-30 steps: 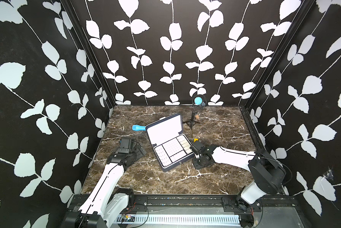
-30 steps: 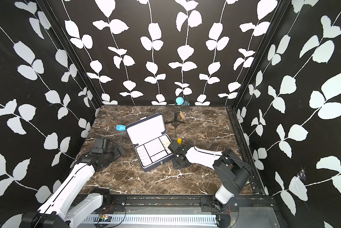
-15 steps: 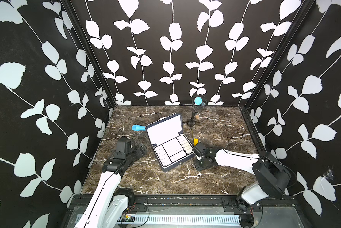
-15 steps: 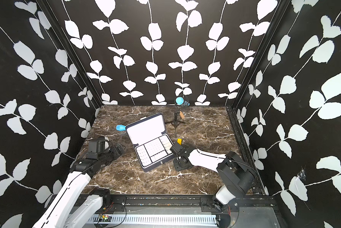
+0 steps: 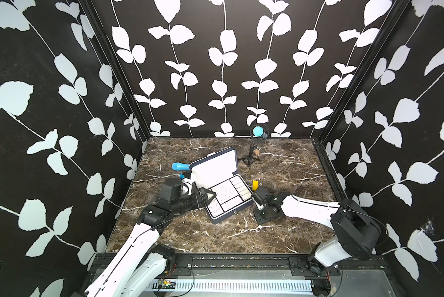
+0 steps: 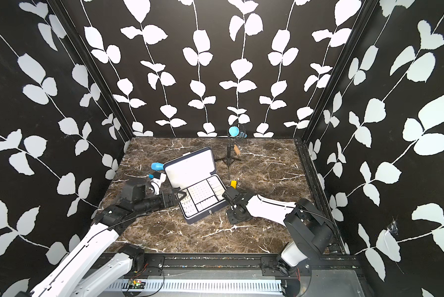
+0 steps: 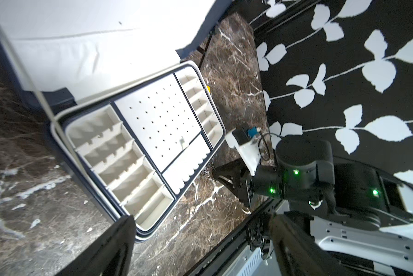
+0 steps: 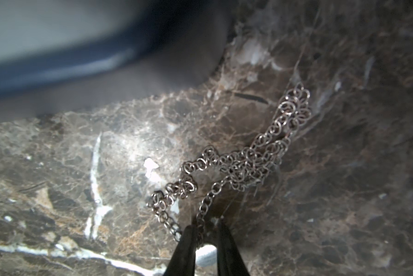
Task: Put jewelry chain into jewelry box
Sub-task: Pick up the necklace from the center of the board.
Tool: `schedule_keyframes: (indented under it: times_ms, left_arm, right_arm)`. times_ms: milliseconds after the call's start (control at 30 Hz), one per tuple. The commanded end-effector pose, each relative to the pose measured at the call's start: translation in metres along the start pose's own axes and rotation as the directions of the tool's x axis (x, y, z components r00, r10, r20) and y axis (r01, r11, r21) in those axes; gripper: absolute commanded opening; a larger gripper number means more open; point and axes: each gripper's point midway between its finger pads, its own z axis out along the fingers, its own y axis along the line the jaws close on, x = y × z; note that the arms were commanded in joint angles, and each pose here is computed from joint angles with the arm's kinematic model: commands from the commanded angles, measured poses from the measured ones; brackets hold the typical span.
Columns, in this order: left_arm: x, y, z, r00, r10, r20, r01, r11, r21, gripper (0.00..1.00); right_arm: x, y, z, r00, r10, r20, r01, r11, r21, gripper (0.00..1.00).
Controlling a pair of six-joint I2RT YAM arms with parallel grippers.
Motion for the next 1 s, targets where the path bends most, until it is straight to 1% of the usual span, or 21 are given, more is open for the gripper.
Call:
schedule_keyframes:
  times_ms: [0, 67, 200, 400, 567, 700, 800, 867, 967]
  left_arm:
    - [0.007, -0.003, 0.007, 0.998, 0.058, -0.027, -0.058, 0.998, -0.006, 0.90]
    - [0.011, -0.002, 0.012, 0.997, 0.068, -0.044, -0.069, 0.998, -0.012, 0.90]
    - [0.016, -0.006, 0.017, 0.994, 0.091, -0.062, -0.091, 0.996, 0.003, 0.90]
    - [0.021, -0.002, 0.021, 0.991, 0.103, -0.083, -0.104, 0.995, -0.011, 0.91]
    - [0.024, -0.001, 0.023, 0.990, 0.108, -0.090, -0.109, 0.994, -0.007, 0.91]
    - [0.026, 0.000, 0.022, 0.989, 0.113, -0.092, -0.114, 0.993, -0.009, 0.91]
    - [0.023, -0.004, 0.019, 0.989, 0.128, -0.078, -0.128, 0.992, -0.001, 0.90]
    - [0.018, -0.010, 0.015, 0.986, 0.156, -0.057, -0.155, 0.988, 0.006, 0.90]
    - [0.010, -0.025, 0.009, 0.977, 0.213, -0.025, -0.213, 0.977, 0.034, 0.90]
  right_arm:
    - [0.017, -0.004, 0.007, 0.997, -0.012, -0.076, 0.014, 1.000, 0.024, 0.08]
    - [0.016, -0.005, 0.005, 0.998, -0.010, -0.066, 0.012, 1.000, 0.028, 0.00]
    - [0.009, -0.004, -0.008, 0.999, -0.025, -0.024, 0.025, 0.999, 0.026, 0.00]
    - [0.007, -0.003, -0.027, 0.997, -0.082, -0.003, 0.082, 0.996, 0.023, 0.00]
    - [0.008, 0.000, -0.035, 0.992, -0.123, 0.001, 0.123, 0.992, 0.001, 0.00]
    - [0.004, 0.004, -0.044, 0.990, -0.136, 0.034, 0.136, 0.991, -0.014, 0.00]
    - [-0.009, 0.010, -0.067, 0.983, -0.131, 0.128, 0.137, 0.990, -0.040, 0.00]
    - [-0.022, 0.016, -0.093, 0.964, -0.131, 0.233, 0.149, 0.987, -0.064, 0.00]
    - [-0.032, 0.021, -0.125, 0.935, -0.139, 0.325, 0.175, 0.981, -0.082, 0.00]
